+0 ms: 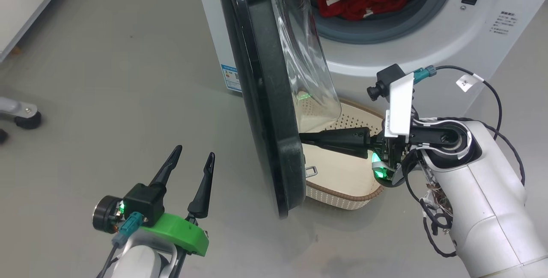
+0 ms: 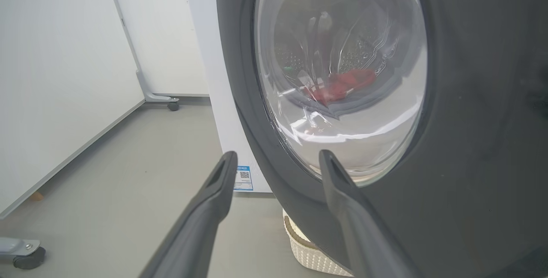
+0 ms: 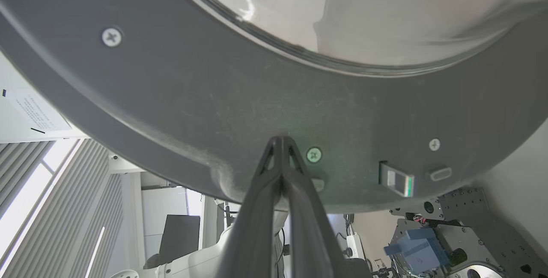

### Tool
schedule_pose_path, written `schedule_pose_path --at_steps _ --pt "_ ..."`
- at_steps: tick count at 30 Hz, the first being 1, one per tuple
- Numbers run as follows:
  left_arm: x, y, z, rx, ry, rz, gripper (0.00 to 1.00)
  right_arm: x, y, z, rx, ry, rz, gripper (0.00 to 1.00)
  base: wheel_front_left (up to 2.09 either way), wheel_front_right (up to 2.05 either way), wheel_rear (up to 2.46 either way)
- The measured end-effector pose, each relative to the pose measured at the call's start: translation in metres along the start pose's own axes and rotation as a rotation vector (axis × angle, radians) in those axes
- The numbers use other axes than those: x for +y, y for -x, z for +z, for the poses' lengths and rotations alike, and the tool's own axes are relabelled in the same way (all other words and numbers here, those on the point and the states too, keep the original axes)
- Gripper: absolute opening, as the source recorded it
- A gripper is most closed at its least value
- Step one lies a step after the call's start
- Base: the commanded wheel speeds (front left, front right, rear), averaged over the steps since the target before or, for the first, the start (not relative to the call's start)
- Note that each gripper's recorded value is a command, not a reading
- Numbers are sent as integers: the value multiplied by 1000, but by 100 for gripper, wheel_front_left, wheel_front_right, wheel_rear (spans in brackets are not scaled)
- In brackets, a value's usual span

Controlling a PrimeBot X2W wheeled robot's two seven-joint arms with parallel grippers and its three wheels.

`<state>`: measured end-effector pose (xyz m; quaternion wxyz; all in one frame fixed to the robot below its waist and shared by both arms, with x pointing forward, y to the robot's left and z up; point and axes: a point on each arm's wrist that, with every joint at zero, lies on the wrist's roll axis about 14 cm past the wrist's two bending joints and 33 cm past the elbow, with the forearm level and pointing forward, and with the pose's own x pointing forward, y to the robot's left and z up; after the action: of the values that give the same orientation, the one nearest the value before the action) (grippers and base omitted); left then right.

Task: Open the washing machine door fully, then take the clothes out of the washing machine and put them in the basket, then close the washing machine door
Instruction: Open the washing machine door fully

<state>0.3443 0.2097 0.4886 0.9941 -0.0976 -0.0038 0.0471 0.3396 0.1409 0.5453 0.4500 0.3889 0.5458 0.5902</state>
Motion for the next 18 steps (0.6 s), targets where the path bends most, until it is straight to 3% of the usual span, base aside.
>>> schedule_pose_path --at_steps 18 --pt "22 21 8 -24 -1 75 100 8 -33 -23 88 12 18 0 0 0 0"
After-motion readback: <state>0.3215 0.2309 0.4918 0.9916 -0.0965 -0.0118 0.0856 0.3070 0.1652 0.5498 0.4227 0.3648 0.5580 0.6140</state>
